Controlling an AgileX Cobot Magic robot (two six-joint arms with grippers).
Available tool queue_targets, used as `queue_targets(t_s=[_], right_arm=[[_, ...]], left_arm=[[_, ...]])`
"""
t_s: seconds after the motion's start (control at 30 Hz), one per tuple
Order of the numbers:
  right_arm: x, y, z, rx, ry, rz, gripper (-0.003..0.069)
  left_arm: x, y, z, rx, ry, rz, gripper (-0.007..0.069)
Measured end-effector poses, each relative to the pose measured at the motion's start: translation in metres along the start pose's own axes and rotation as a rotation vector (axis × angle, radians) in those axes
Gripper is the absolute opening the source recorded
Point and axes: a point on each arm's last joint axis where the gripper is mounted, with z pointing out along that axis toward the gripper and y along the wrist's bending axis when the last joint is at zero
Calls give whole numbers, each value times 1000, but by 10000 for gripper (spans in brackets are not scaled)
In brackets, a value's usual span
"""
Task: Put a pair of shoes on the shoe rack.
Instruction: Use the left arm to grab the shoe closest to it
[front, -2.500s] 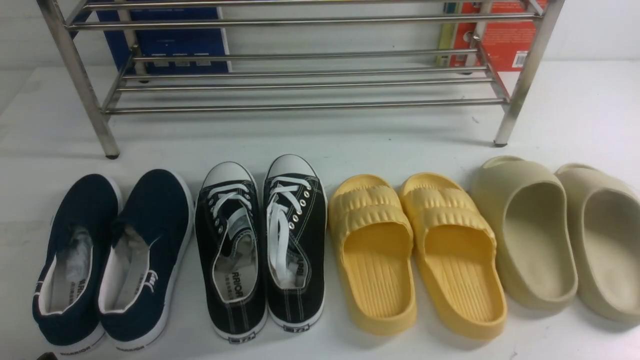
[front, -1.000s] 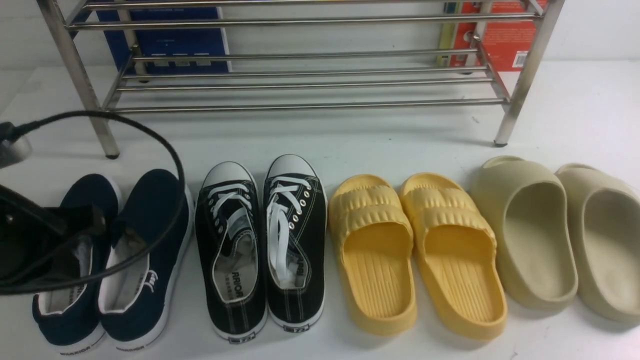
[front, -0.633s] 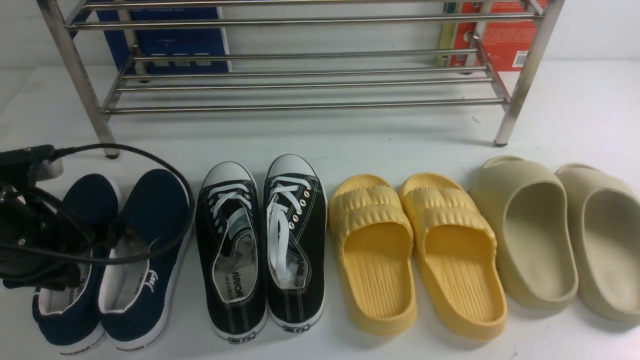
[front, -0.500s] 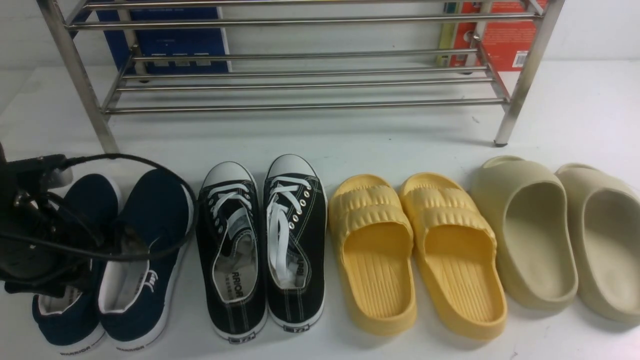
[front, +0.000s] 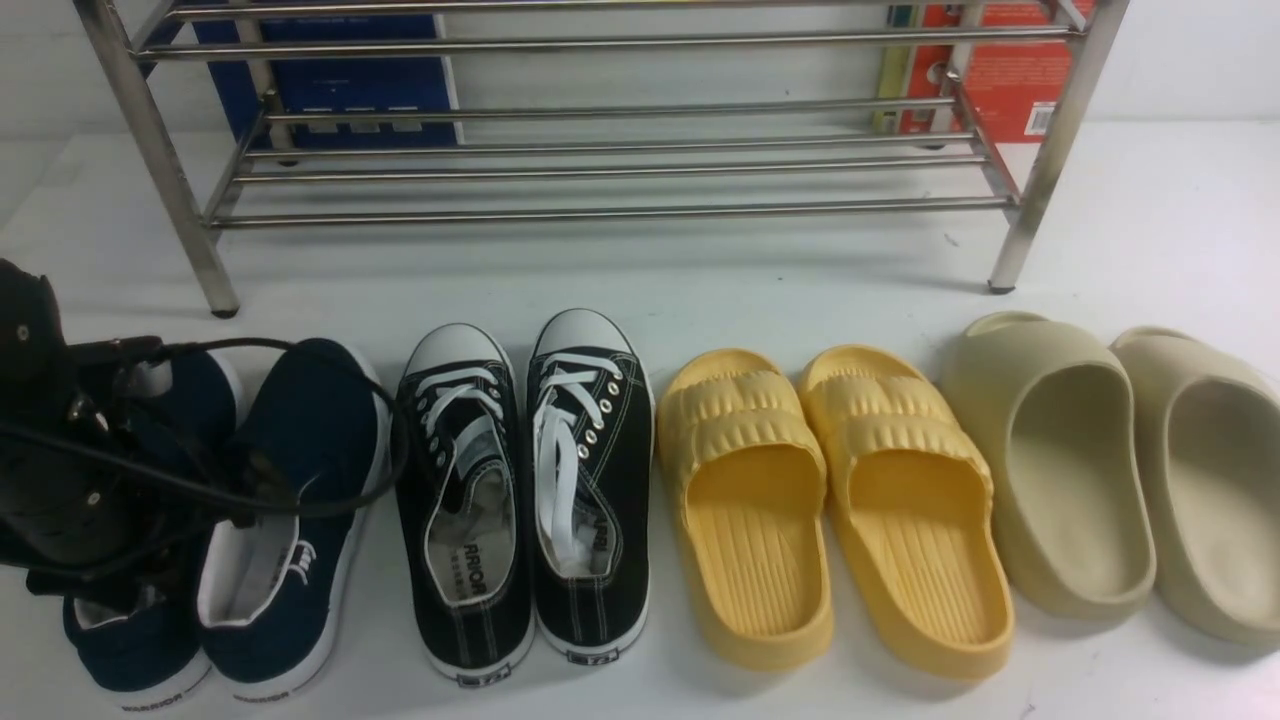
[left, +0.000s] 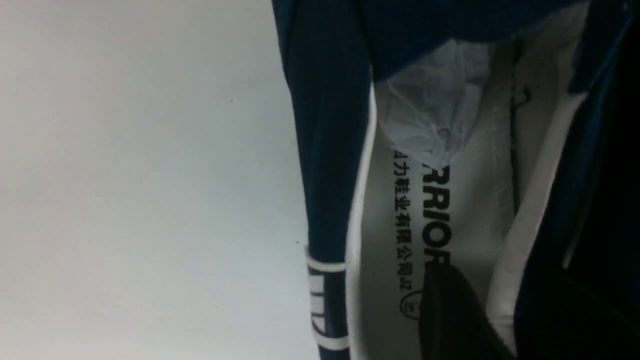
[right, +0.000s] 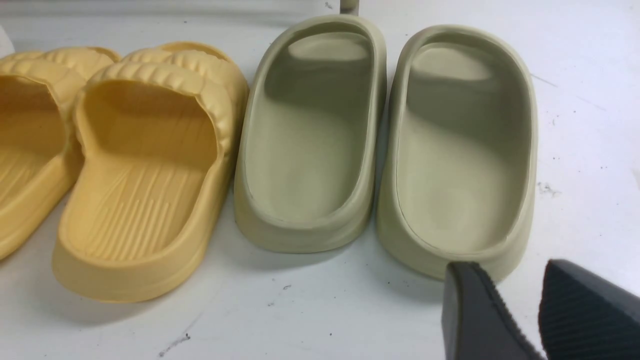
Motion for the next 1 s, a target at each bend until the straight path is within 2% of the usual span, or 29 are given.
queue_targets(t_s=[0.2, 0.67, 0.83, 1.0], right_arm=[[0, 0, 0, 0, 0, 0, 239], [0, 0, 0, 0, 0, 0, 239], [0, 0, 0, 0, 0, 0, 239], [0, 0, 0, 0, 0, 0, 239]], left_arm=[[3, -2, -12, 34, -34, -26, 253], [9, -3, -16, 54, 11, 57, 262], [6, -3, -13, 53, -22, 95, 262], [4, -4, 4, 41, 37, 108, 259]])
